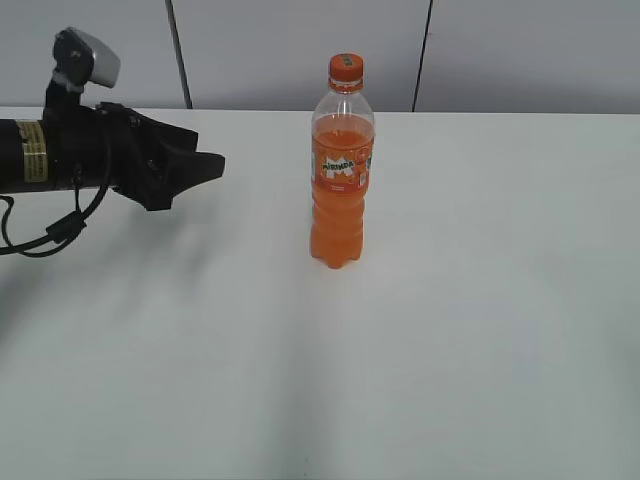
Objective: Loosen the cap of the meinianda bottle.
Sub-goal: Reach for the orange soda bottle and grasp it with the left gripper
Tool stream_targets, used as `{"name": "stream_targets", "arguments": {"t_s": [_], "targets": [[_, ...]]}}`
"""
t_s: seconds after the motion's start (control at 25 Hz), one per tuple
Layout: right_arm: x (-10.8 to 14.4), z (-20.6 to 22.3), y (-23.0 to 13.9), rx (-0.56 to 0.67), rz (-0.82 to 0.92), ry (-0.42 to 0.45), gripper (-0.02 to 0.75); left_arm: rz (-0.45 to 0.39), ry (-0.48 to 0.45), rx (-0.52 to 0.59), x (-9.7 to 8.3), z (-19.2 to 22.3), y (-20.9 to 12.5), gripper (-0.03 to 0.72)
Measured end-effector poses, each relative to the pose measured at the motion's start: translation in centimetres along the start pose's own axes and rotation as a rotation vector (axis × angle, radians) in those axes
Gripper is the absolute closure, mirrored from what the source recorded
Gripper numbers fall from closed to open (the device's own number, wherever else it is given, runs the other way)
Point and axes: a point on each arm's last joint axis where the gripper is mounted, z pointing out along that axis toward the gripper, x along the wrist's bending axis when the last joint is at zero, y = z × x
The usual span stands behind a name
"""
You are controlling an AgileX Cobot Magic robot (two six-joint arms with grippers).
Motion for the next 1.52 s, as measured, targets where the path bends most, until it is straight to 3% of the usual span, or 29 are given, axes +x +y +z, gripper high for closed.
{"name": "stream_targets", "arguments": {"t_s": [0.28,0.48,0.72,1.16,1.52], "targets": [[0.0,0.0,0.0,0.000,0.000,0.000,0.332,0.018,-0.090,0.023,0.9,2.0,-0.4,0.189],[0.0,0.0,0.0,0.000,0.000,-0.001,0.332,0.064,-0.163,0.046,-0.2,4.4,-0.4,0.107],[0.0,0.0,0.0,0.000,-0.002,-0.002,0.332,0.116,-0.198,0.084,-1.8,7.5,-0.3,0.095],[0.0,0.0,0.0,0.000,-0.003,-0.004,0.335,0.156,-0.237,0.099,-3.3,10.3,-0.3,0.095],[0.0,0.0,0.0,0.000,-0.003,-0.004,0.335,0.120,-0.236,0.133,-3.8,12.0,-1.9,0.096]]}}
